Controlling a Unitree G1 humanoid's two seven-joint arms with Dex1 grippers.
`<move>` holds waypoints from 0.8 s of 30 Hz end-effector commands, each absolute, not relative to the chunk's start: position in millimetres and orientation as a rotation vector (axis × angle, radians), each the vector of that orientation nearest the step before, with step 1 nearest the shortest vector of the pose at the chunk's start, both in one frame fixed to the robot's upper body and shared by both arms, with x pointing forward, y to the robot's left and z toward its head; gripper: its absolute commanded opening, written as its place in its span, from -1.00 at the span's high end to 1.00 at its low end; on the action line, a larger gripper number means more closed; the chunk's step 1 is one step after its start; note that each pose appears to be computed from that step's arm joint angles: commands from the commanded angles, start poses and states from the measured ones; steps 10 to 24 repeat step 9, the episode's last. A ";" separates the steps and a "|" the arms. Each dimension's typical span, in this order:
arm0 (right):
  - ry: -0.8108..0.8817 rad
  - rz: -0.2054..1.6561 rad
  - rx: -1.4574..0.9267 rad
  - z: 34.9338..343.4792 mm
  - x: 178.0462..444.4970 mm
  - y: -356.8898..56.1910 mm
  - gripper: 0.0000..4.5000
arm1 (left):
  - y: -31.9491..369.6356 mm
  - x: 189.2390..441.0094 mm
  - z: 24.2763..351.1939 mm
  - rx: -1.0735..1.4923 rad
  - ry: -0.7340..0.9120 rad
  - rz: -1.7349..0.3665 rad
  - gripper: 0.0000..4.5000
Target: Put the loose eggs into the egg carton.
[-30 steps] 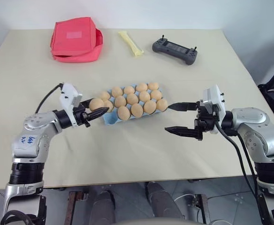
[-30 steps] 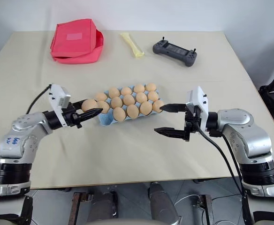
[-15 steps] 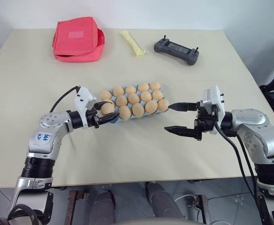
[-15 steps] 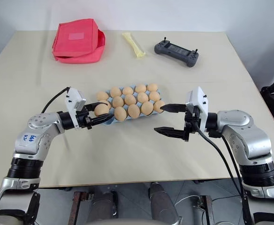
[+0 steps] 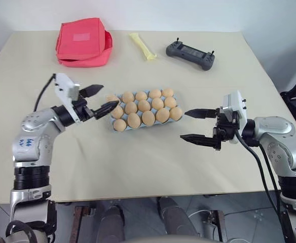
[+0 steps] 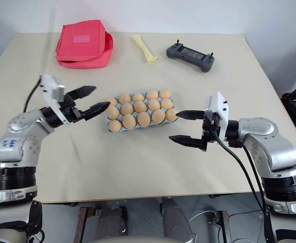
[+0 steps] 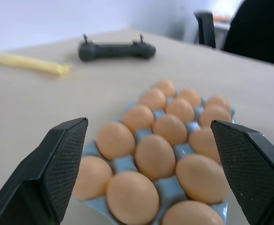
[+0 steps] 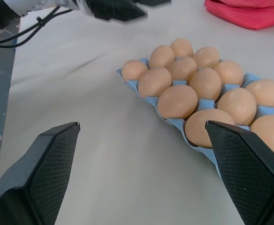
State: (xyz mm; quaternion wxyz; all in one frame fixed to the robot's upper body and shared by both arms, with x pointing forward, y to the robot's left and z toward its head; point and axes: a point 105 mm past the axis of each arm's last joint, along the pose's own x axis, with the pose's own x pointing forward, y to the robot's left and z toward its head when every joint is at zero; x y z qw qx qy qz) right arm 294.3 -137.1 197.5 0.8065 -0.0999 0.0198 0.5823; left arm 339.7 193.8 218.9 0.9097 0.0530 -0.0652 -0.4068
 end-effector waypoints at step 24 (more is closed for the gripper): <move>0.039 1.158 -0.237 199.6 304.0 -171.2 -1.00 | 257.6 307.7 202.8 0.151 -0.103 -0.812 -0.99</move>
